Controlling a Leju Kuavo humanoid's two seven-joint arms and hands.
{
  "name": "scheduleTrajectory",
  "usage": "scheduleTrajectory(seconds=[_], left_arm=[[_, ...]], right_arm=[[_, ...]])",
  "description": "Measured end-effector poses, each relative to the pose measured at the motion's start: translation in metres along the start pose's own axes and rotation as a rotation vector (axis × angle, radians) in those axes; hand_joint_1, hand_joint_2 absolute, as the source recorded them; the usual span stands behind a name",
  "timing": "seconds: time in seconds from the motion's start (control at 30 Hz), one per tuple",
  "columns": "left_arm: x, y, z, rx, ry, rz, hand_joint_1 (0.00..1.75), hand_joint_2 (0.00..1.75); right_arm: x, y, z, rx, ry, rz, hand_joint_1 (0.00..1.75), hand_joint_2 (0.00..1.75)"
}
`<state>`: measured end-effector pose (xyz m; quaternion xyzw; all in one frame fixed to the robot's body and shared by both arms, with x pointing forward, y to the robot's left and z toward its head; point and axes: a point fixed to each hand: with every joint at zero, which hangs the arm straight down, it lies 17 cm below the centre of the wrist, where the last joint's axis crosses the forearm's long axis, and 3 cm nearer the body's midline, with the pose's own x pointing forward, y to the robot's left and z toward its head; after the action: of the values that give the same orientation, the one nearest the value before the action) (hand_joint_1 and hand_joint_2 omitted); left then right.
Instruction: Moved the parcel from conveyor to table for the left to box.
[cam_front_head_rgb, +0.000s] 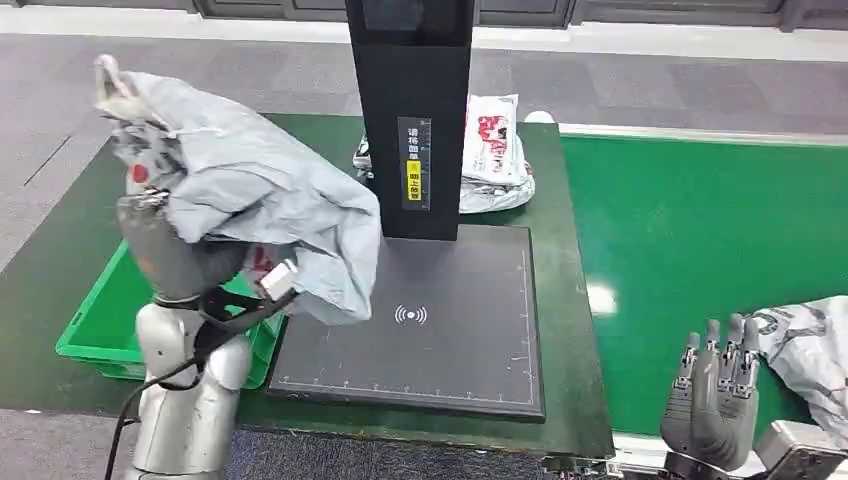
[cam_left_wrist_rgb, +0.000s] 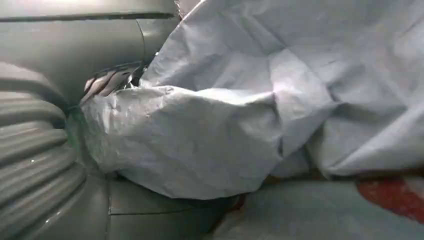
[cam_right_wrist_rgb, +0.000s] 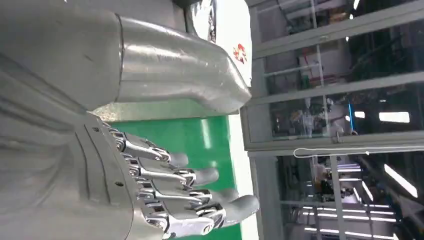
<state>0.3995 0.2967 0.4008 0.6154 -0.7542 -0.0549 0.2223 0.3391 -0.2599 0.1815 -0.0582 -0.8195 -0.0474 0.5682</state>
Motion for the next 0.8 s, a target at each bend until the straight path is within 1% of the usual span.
scheduleTrajectory(seconds=[0.1,0.17,0.27,0.33,0.4,0.47,0.53,0.57,0.6,0.67,0.7,0.73,0.8], left_arm=[[-0.049,0.021,-0.017,0.06,0.074,-0.164,1.75,1.75],[-0.086,0.029,-0.026,0.069,0.124,-0.305,1.75,1.75],[-0.155,0.041,-0.032,0.057,0.245,-0.431,1.75,1.75],[-0.183,0.049,-0.037,0.055,0.272,-0.491,1.75,1.75],[-0.202,0.058,-0.044,0.065,0.283,-0.54,1.75,1.75],[-0.224,0.066,-0.047,0.059,0.328,-0.588,1.75,1.75],[-0.251,0.067,-0.05,0.011,0.407,-0.658,1.75,1.75],[-0.261,0.059,-0.051,-0.032,0.446,-0.691,1.75,1.75],[-0.269,0.043,-0.052,-0.109,0.471,-0.739,1.75,1.75],[-0.272,0.01,-0.049,-0.251,0.448,-0.807,1.75,1.75],[-0.273,-0.007,-0.045,-0.321,0.433,-0.839,0.28,1.75],[-0.272,-0.018,-0.041,-0.364,0.408,-0.861,0.0,1.75],[-0.272,-0.031,-0.037,-0.405,0.378,-0.888,0.0,1.75]], right_arm=[[0.001,0.003,-0.001,0.006,0.002,-0.01,0.0,1.75],[0.001,0.006,-0.002,0.013,0.003,-0.009,0.0,1.75],[0.001,0.008,-0.002,0.022,0.004,-0.009,0.0,1.75],[0.001,0.008,-0.002,0.025,0.005,-0.01,0.0,1.75],[0.002,0.009,-0.003,0.028,0.004,-0.012,0.0,1.75],[0.003,0.01,-0.005,0.028,0.003,-0.015,0.0,1.75],[0.002,0.009,-0.005,0.027,0.004,-0.016,0.0,1.75],[0.002,0.009,-0.005,0.027,0.005,-0.016,0.0,1.75],[0.002,0.009,-0.006,0.027,0.004,-0.016,0.0,1.75],[0.003,0.009,-0.006,0.027,0.002,-0.017,0.0,1.75],[0.003,0.008,-0.007,0.028,0.002,-0.016,0.0,1.75],[0.002,0.007,-0.006,0.027,0.003,-0.014,0.0,1.75],[0.002,0.005,-0.006,0.025,0.005,-0.012,0.0,1.75]])
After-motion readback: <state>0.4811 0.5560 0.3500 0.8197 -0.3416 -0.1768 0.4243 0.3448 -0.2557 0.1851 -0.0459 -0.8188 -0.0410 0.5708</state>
